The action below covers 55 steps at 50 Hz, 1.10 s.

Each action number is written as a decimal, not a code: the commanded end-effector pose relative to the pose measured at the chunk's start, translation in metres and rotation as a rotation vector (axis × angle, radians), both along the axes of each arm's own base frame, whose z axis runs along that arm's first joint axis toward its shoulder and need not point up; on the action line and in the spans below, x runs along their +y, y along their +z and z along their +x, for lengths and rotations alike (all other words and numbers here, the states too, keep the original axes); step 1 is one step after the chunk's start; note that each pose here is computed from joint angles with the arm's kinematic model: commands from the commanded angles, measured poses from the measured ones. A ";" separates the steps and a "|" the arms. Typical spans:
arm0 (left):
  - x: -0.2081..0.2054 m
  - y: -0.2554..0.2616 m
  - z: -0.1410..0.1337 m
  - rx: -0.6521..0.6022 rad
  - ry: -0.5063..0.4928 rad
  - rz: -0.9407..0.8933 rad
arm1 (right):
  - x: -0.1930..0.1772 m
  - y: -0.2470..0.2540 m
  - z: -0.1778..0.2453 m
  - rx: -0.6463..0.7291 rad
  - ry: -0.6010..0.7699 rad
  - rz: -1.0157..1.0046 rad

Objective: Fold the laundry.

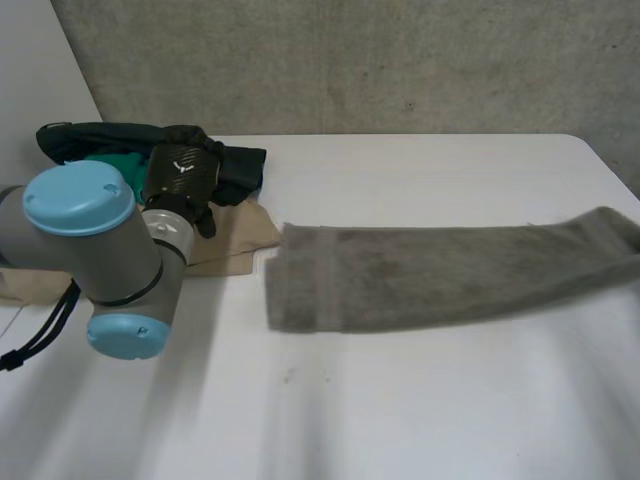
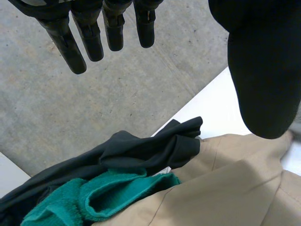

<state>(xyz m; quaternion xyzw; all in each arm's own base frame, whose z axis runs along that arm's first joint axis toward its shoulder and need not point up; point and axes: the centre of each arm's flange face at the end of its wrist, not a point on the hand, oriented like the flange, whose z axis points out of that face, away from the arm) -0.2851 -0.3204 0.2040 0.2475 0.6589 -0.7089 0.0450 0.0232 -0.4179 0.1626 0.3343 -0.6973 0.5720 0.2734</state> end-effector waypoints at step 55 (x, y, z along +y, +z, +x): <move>0.083 0.019 -0.032 0.009 -0.181 -0.017 | 0.119 -0.028 0.192 -0.269 0.354 0.359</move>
